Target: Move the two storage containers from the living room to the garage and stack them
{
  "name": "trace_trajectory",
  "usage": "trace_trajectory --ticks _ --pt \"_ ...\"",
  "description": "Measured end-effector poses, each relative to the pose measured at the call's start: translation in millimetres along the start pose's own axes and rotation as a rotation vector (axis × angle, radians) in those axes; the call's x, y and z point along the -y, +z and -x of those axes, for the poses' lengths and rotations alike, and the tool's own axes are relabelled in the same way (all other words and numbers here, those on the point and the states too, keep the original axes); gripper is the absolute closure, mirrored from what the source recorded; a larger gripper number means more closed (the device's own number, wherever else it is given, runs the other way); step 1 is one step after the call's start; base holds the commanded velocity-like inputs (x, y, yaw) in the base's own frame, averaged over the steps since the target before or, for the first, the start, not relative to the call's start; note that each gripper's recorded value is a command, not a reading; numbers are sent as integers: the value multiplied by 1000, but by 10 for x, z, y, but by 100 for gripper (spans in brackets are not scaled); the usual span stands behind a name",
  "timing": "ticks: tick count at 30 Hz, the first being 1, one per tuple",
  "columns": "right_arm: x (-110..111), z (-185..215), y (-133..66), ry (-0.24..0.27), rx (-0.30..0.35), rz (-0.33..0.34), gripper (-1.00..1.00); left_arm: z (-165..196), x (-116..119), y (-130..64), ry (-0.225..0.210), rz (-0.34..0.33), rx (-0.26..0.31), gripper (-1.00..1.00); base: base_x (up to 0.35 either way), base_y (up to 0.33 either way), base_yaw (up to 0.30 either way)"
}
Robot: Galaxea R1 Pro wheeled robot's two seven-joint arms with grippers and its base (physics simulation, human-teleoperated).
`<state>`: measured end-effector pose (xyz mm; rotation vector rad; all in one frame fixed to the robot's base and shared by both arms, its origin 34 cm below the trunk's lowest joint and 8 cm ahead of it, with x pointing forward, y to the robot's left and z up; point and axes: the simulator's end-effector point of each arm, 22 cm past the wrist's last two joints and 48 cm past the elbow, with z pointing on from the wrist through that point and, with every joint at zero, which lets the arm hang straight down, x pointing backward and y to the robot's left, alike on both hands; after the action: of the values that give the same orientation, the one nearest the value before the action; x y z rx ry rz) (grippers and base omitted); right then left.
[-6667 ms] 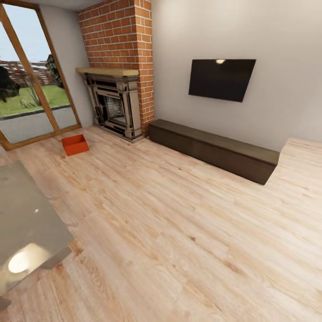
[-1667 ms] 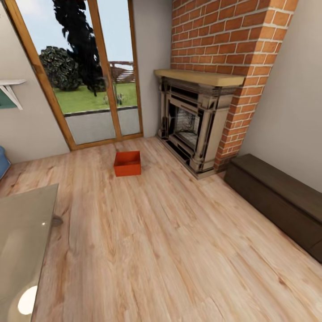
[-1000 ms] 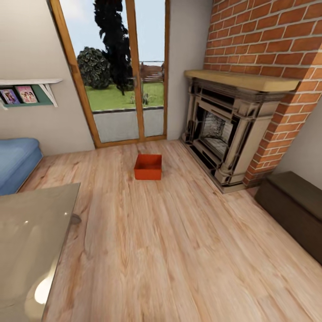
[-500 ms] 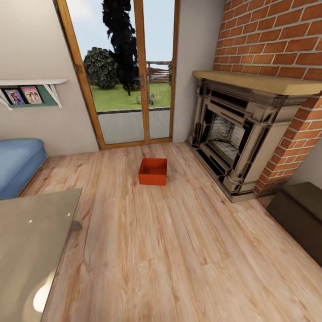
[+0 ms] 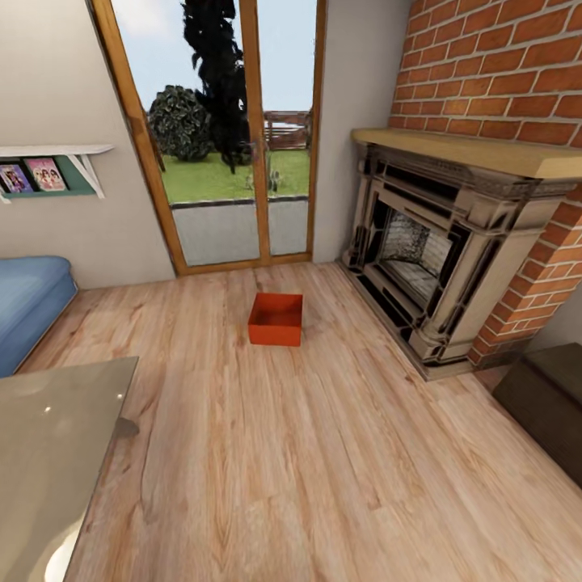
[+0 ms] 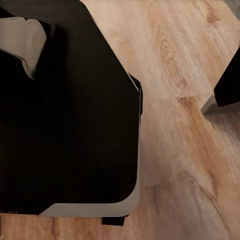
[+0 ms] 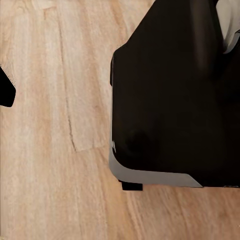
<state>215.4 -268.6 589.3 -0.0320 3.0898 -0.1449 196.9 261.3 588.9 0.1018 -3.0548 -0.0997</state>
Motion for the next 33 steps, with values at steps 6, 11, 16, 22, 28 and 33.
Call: trace_trajectory --ticks 6,11,16,22,28,33 --pt "0 2 0 -1 1 0 -100 0 -1 0 0 0 0 -100 322 0 0" --pt "0 6 0 -1 3 0 -100 1 -8 0 0 1 0 -100 322 0 0" --pt "0 7 0 -1 3 0 -100 1 -10 1 0 1 0 -100 322 0 0" --pt "-3 4 0 -1 2 0 -100 1 -10 1 0 1 0 -100 322 0 0" --pt "-46 0 -4 -1 -1 4 -100 1 -10 1 0 1 0 -100 322 0 0" --pt "-50 0 -4 -1 -1 4 -100 1 -10 1 0 1 0 -100 322 0 0"
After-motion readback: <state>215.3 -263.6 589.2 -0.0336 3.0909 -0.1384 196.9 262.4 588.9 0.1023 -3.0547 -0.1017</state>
